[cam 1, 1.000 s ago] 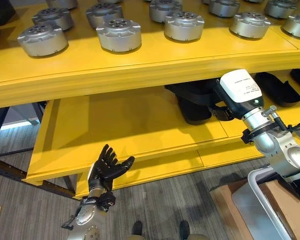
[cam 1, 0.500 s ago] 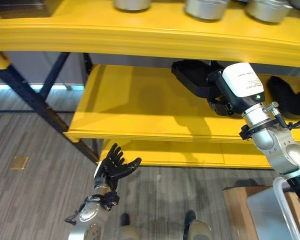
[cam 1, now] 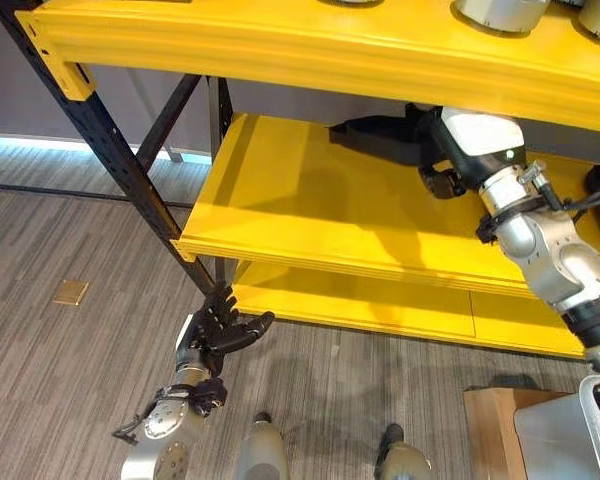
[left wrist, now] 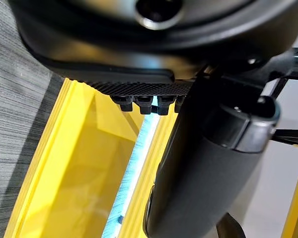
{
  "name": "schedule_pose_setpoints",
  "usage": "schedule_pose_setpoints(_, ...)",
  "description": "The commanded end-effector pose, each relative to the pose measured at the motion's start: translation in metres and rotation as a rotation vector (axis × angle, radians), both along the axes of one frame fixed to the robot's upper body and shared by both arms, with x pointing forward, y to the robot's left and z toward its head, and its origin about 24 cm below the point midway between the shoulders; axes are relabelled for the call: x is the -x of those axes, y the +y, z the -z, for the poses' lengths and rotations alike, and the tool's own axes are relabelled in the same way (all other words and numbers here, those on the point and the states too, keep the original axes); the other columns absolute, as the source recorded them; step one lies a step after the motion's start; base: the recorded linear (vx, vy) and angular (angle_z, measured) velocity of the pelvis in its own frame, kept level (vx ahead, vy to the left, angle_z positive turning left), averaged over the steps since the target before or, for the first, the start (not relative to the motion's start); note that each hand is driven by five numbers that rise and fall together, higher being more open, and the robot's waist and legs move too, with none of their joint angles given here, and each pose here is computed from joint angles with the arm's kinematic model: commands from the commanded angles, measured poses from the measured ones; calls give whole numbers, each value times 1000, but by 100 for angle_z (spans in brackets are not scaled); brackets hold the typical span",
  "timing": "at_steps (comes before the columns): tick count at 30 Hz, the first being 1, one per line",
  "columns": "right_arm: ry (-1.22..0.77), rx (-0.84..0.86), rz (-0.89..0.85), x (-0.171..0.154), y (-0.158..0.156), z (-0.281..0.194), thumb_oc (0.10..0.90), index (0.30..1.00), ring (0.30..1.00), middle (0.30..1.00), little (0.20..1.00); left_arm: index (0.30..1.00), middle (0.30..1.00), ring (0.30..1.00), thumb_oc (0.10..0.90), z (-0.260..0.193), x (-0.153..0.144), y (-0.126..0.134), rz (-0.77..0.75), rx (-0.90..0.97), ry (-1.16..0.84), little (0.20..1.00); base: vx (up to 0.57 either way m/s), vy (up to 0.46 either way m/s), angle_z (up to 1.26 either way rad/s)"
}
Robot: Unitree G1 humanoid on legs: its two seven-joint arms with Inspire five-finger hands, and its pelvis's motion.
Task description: Move parts from the plastic box to the shelf.
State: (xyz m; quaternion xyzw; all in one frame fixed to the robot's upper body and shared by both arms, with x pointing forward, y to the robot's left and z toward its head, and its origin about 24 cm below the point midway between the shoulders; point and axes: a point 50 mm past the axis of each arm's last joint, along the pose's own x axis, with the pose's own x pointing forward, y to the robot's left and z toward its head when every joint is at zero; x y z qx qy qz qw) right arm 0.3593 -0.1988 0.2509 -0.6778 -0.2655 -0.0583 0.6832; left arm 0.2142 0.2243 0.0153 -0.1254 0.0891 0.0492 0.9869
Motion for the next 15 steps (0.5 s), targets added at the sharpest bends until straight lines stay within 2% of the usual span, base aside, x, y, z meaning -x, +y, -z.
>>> schedule_pose_setpoints(1, -383, -83, -42, 11, 16, -100, 400, 300, 300, 300, 300, 1000, 1000, 1000, 900, -48, -11, -3, 51, 1, -256, 1000, -32, -7, -2)
schedule_pose_setpoints(8, -304, -127, 106, -14, -4, -102, 400, 300, 300, 300, 300, 1000, 1000, 1000, 900, -50, -14, -4, 58, 8, -269, 1000, -25, -9, 5)
schedule_pose_setpoints(15, -247, -180, 172, -28, -10, -100, 400, 300, 300, 300, 300, 1000, 1000, 1000, 900, -50, -16, -6, 65, 25, -276, 1000, -20, -20, 10)
